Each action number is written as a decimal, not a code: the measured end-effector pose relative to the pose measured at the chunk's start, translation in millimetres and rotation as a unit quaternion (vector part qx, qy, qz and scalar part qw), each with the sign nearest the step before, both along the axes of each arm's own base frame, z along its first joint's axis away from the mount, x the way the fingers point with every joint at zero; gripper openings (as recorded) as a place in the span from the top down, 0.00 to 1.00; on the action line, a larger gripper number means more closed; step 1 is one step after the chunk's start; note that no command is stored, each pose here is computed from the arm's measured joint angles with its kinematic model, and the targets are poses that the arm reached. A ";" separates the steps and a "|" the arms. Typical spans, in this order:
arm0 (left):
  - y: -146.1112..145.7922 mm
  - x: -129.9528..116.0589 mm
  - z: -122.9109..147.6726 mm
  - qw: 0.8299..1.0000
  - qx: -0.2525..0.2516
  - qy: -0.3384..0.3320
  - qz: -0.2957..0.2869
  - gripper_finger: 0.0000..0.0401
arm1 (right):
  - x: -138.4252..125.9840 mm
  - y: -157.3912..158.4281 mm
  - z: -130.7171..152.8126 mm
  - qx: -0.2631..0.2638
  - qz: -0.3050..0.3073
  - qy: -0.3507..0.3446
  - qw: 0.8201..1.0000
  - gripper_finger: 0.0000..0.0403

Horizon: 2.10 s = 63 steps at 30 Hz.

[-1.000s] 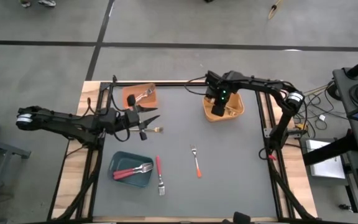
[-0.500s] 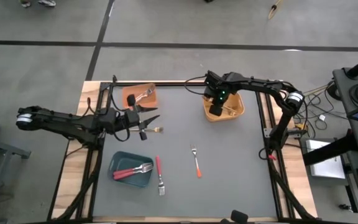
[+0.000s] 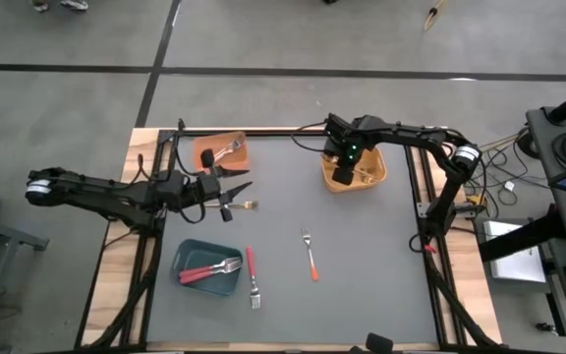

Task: Sort silverware by color (type)
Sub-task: Put the gold fork into the yellow bin

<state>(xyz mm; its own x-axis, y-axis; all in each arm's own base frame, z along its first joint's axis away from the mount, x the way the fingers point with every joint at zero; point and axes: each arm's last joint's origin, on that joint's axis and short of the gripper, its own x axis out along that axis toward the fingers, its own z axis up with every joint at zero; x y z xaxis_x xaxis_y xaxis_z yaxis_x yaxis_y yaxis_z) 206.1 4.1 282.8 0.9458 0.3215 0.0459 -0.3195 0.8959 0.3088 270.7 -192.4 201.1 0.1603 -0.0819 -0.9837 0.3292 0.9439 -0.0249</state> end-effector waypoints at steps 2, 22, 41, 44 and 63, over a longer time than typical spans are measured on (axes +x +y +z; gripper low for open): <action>0.0 0.0 0.1 1.000 0.000 0.000 0.000 0.71 | -0.2 0.1 -0.3 0.001 -0.002 0.000 1.000 0.97; 0.0 0.2 1.3 0.998 -0.061 -0.027 -0.003 0.71 | -5.7 4.2 32.4 -0.011 -0.031 -0.026 0.999 0.72; -9.7 27.7 -37.2 0.952 -0.305 0.003 -0.016 0.71 | -40.6 59.0 85.0 -0.061 -0.089 -0.192 0.976 0.77; -9.9 30.1 -39.9 0.952 -0.304 0.008 -0.014 0.71 | -44.7 57.1 79.1 -0.074 -0.104 -0.169 0.977 0.73; -10.3 35.8 -25.0 0.956 -0.292 -0.003 -0.020 0.71 | -12.0 13.4 -0.2 -0.013 -0.058 0.005 0.998 0.69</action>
